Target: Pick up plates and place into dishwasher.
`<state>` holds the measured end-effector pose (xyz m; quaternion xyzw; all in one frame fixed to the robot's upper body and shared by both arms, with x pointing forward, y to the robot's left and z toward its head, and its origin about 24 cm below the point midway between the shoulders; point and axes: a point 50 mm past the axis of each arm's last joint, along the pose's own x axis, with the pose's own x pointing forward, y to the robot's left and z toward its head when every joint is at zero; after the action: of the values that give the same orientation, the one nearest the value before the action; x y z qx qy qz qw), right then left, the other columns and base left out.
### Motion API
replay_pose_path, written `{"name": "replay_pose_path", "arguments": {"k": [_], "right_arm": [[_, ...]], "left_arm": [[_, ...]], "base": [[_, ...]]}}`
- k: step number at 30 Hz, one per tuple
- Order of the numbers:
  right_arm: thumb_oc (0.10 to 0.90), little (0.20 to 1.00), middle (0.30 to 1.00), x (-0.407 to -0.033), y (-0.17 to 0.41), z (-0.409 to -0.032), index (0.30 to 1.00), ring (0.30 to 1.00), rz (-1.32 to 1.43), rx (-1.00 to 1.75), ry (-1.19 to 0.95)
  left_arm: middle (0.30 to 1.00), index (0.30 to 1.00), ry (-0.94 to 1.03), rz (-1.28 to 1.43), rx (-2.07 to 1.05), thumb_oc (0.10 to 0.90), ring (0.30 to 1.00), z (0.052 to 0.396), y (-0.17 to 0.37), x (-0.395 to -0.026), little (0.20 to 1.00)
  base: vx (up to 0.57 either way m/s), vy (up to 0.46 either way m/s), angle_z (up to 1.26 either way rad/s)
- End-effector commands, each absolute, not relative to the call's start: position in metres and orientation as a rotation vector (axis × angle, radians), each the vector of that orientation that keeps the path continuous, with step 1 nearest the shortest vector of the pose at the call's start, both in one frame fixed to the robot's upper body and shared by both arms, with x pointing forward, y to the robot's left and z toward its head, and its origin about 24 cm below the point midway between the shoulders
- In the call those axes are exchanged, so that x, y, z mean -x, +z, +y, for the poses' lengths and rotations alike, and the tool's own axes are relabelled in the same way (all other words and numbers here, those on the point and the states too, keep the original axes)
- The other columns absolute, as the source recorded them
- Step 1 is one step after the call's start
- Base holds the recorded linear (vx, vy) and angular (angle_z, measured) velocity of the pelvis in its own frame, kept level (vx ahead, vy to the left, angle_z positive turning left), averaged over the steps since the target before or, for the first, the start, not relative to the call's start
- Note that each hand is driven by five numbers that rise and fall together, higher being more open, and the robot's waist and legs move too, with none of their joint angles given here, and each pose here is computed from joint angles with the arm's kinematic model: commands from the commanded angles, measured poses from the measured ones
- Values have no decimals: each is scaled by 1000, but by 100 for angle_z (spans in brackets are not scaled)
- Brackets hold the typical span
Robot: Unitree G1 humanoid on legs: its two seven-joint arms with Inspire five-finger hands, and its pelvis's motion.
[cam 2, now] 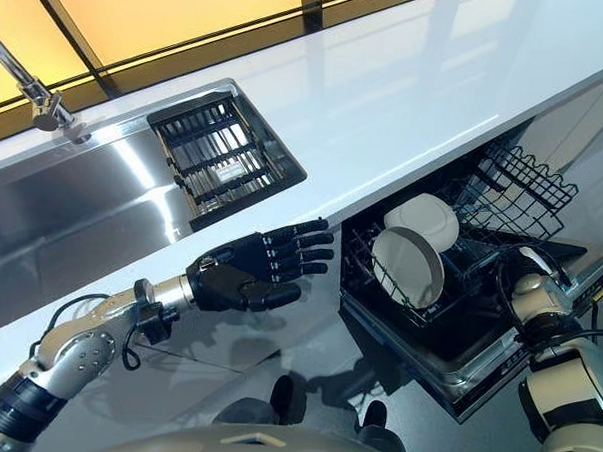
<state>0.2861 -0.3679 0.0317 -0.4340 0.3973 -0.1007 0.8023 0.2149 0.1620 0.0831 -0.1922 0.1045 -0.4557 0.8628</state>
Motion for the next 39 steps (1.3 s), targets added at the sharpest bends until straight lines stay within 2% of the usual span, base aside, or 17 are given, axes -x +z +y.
{"name": "replay_pose_path", "arguments": {"k": [1, 12, 19, 32, 39], "right_arm": [[100, 200, 300, -308, 78, -378, 300, 300, 732, 1044, -300], [100, 200, 300, -298, 54, -376, 300, 300, 820, 1007, -281], [100, 200, 300, -272, 32, -389, 300, 300, 1027, 1013, -262], [100, 200, 300, -254, 10, -387, 300, 300, 1177, 970, -189], [100, 200, 300, -261, 7, -378, 300, 300, 1115, 956, -192]], "left_arm": [[900, 900, -907, -145, 267, 800, 900, 175, 145, -232, 900], [900, 900, -737, -382, 210, 800, 900, 185, 191, -245, 900], [900, 900, -614, -489, 184, 800, 900, 197, 208, -247, 900], [900, 900, -489, -315, 274, 800, 900, 211, 184, -257, 900], [900, 900, -441, -200, 366, 800, 900, 215, 163, -261, 900]], "base": [[0, 0, 0], [8, -12, 5], [27, -7, 1], [42, 9, 1], [30, 13, 1]]}}
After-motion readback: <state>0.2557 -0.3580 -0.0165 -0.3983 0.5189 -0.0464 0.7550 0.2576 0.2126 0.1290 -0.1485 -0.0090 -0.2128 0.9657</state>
